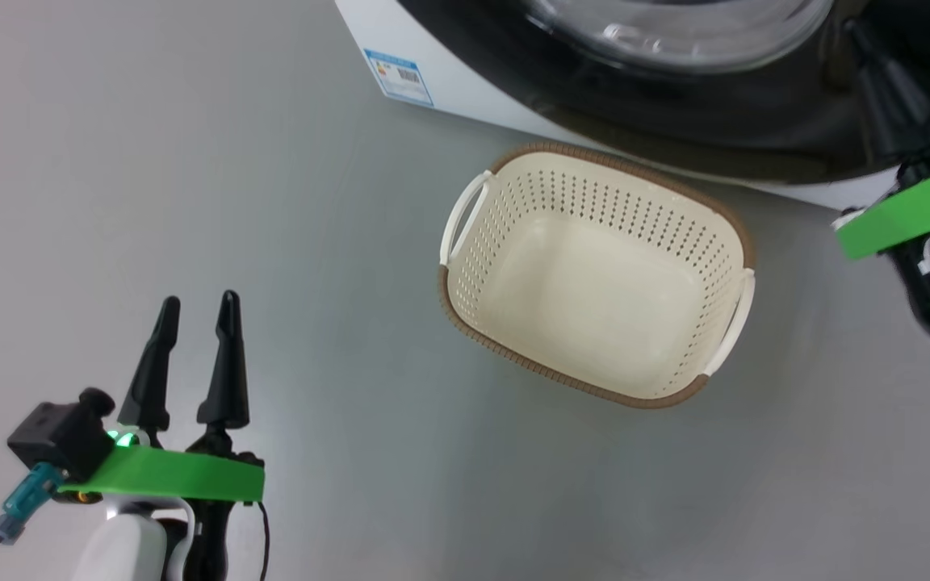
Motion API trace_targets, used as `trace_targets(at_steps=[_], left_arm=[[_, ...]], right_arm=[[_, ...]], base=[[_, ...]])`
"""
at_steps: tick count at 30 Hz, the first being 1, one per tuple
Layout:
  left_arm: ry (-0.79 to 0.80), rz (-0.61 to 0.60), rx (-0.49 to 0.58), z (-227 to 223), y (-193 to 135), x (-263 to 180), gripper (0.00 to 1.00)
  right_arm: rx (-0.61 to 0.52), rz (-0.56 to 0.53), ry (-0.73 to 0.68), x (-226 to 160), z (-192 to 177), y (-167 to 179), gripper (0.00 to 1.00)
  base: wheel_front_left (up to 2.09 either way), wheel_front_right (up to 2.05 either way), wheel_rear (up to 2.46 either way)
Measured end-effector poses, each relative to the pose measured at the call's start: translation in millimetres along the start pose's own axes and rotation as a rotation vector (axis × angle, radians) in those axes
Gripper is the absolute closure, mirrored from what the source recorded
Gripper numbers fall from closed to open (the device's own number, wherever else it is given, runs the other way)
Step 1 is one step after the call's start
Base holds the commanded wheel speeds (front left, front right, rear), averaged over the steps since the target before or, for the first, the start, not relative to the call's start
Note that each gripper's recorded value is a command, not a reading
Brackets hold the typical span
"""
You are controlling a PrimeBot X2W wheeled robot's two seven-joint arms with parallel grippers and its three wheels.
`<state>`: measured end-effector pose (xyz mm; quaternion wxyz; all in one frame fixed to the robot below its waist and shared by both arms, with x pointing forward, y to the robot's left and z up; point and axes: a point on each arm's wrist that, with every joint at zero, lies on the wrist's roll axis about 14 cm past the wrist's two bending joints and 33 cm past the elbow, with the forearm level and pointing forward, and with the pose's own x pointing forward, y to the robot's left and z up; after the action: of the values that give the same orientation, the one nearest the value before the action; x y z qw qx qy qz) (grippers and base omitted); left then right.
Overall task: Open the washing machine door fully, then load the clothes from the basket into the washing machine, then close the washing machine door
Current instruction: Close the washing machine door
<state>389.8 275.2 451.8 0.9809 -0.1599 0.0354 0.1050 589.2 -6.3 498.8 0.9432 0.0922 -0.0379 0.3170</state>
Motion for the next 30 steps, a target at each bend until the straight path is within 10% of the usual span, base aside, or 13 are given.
trace_targets(at_steps=[30], left_arm=[[-0.012, 0.004, 0.01, 3.3, 1.3, 14.6, 0.0]], right_arm=[[-0.016, -0.144, -0.092, 33.1, 26.4, -60.0, 1.0]], base=[[0.0, 0.0, 0.0]])
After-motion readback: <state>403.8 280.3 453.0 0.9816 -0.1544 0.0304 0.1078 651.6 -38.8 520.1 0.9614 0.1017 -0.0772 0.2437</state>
